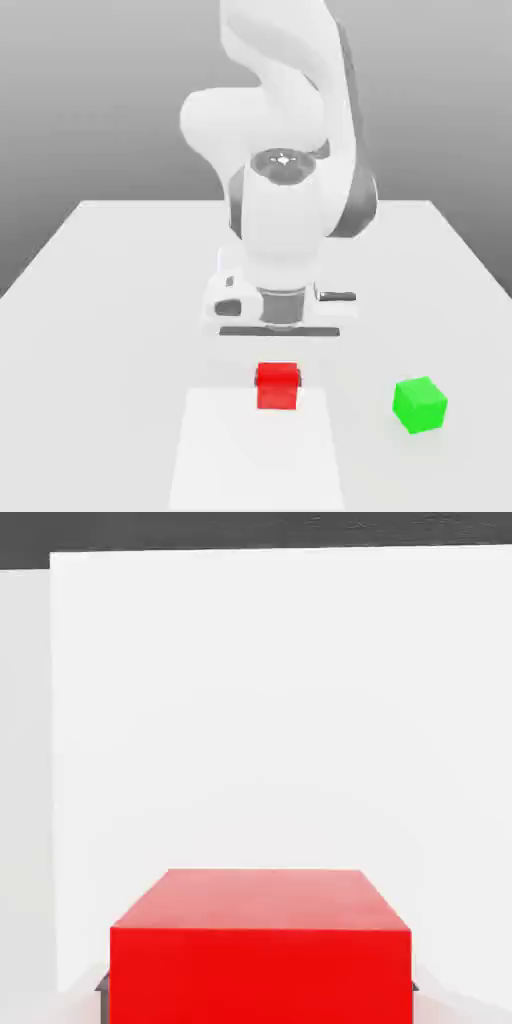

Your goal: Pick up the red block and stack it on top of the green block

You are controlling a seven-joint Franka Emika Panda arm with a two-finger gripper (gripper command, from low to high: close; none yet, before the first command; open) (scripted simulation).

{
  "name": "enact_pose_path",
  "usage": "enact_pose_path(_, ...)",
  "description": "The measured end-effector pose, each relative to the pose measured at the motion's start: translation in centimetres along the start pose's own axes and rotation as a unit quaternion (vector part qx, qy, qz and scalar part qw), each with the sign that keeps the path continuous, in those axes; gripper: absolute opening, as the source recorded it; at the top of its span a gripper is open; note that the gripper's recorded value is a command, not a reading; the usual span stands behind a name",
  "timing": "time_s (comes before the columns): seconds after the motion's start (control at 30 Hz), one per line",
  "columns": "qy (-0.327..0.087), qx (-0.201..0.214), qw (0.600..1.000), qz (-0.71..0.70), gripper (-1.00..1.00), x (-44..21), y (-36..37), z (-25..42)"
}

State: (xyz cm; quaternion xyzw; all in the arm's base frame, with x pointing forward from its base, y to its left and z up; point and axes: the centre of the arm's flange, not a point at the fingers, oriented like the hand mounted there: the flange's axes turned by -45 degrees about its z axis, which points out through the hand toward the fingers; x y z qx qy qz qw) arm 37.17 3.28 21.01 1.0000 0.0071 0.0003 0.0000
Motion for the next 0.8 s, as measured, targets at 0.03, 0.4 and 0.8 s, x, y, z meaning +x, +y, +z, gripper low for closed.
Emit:
enact_pose_path(0.03, 0.0, 0.0, 1.0, -0.024, -1.0, 0.1, -1.3, -0.3)
enact_pose_path(0.4, 0.0, 0.0, 0.96, -0.282, -1.0, -1.3, -15.8, -2.8)
enact_pose_path(0.8, 0.0, 0.0, 0.937, -0.349, 1.0, -2.3, -19.5, 2.2)
